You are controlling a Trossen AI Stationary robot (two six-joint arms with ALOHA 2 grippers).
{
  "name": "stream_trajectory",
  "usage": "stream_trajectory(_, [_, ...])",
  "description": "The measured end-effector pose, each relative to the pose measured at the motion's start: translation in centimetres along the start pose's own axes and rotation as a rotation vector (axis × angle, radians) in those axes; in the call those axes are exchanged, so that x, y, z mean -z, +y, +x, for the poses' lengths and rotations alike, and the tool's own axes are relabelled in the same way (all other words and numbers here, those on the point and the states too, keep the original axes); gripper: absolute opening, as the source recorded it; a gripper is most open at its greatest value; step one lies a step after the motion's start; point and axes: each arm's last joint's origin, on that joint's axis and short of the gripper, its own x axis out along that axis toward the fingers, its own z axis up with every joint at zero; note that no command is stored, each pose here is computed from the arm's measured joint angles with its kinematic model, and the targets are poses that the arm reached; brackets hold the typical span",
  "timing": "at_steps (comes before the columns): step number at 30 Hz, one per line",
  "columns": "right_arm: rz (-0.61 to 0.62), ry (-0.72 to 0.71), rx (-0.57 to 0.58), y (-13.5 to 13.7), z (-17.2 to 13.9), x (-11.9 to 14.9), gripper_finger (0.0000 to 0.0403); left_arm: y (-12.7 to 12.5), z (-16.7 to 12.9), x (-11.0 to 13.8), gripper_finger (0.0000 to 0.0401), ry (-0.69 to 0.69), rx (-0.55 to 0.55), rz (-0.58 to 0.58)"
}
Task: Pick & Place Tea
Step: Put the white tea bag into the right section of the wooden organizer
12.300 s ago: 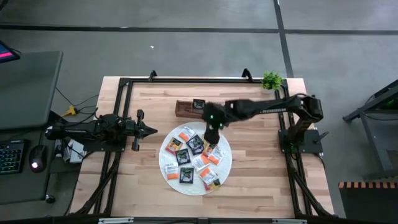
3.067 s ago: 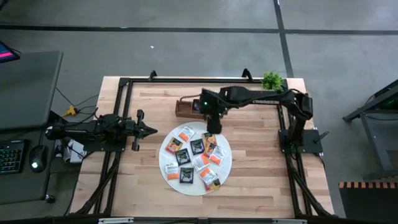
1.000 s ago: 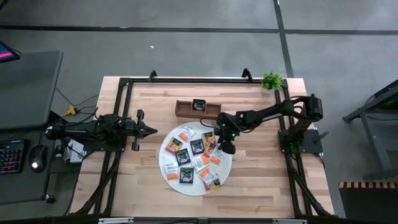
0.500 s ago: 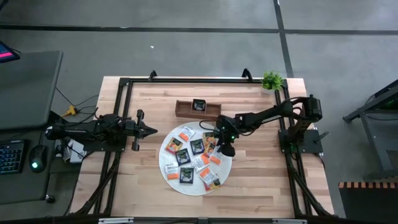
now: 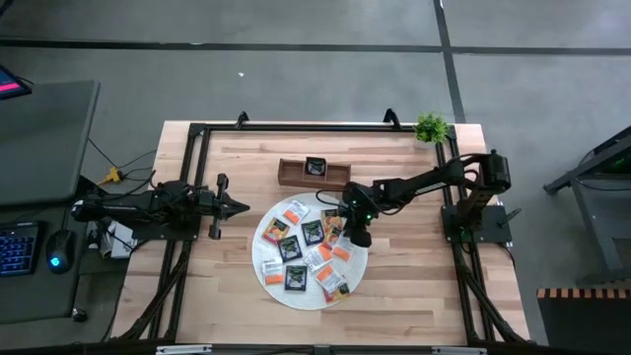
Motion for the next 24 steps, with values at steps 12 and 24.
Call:
stream_trajectory(12, [0.001, -0.004, -0.006, 0.0, 0.0, 0.0, 0.0006, 0.0, 0.0, 0.0, 0.0, 0.0, 0.0, 0.0])
stream_trajectory(24, [0.028, -0.067, 0.033, 1.0, -2.3, -0.8, 0.0001, 0.0, 0.0, 0.0, 0.0, 0.0, 0.0, 0.0])
